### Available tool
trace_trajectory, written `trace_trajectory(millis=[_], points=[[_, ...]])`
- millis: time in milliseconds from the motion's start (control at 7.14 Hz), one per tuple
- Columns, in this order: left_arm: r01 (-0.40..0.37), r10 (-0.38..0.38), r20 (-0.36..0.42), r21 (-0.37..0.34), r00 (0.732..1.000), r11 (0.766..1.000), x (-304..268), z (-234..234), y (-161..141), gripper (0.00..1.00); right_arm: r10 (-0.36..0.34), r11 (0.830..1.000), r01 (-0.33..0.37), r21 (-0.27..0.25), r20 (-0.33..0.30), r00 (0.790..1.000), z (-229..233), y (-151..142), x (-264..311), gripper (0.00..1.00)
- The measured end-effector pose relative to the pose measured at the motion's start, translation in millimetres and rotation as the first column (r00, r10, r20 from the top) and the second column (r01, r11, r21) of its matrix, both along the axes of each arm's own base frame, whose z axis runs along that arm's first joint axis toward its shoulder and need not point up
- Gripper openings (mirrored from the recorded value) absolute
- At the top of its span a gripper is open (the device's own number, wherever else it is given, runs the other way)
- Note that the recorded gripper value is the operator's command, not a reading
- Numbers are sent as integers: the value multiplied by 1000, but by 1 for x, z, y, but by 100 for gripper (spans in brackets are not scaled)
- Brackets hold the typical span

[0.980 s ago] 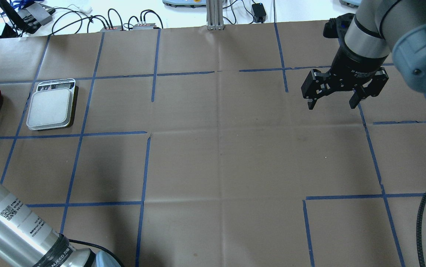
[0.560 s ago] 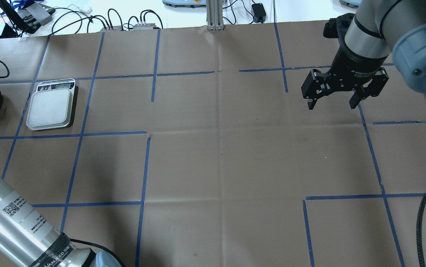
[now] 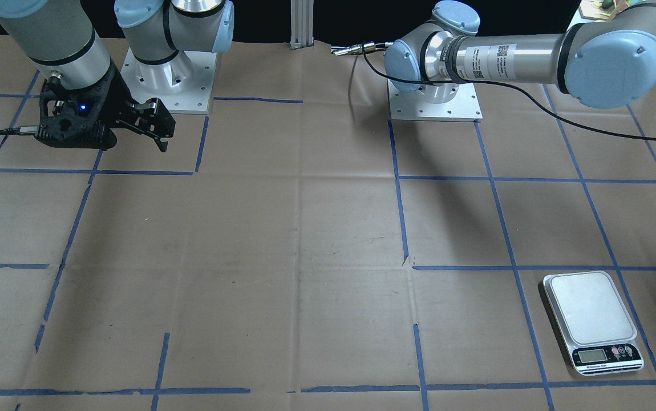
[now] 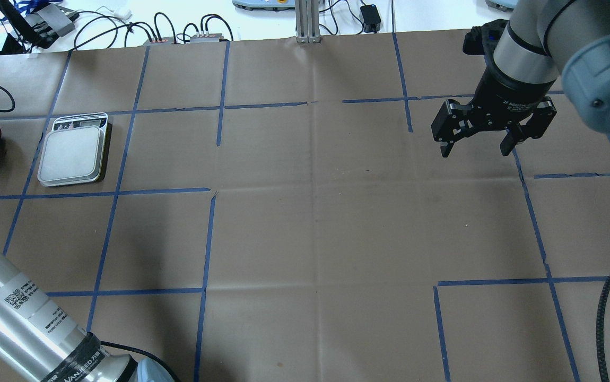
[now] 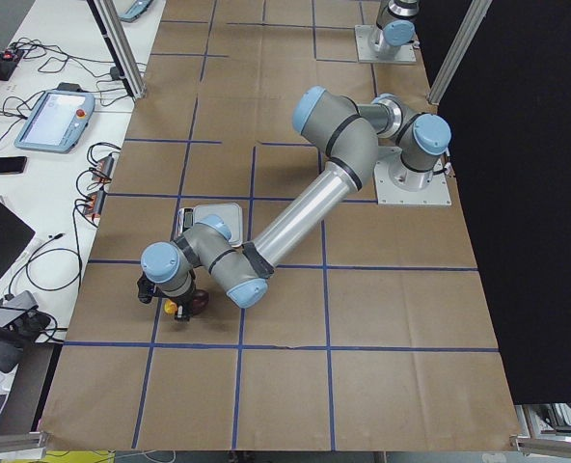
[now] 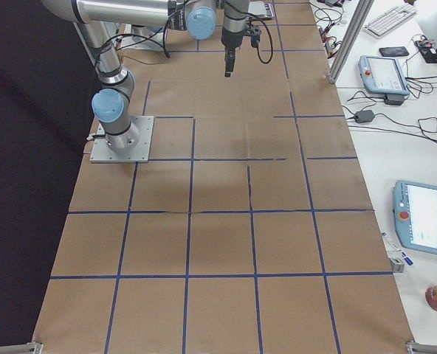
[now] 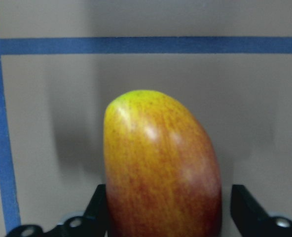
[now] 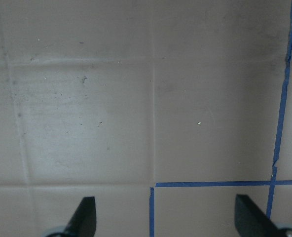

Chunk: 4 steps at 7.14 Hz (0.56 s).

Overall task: Weigh mango
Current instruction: 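Lift the mango with the left gripper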

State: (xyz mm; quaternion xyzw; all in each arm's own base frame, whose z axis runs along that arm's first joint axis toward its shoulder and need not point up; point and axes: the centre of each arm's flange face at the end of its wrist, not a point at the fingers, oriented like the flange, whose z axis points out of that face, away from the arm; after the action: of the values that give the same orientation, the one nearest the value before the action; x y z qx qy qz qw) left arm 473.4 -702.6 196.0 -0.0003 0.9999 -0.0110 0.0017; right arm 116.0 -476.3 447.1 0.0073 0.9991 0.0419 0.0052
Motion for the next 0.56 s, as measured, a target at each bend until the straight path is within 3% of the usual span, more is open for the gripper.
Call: trace_trajectory(millis=[280,560], points=[[2,-2,12,-7,1000,1000,-12,54,5,42,0,1000,0,0,0,1000,0,0,0,100],[-17,18,-31,44,999,999,-75,102,15,42,0,1000,0,0,0,1000,0,0,0,100]])
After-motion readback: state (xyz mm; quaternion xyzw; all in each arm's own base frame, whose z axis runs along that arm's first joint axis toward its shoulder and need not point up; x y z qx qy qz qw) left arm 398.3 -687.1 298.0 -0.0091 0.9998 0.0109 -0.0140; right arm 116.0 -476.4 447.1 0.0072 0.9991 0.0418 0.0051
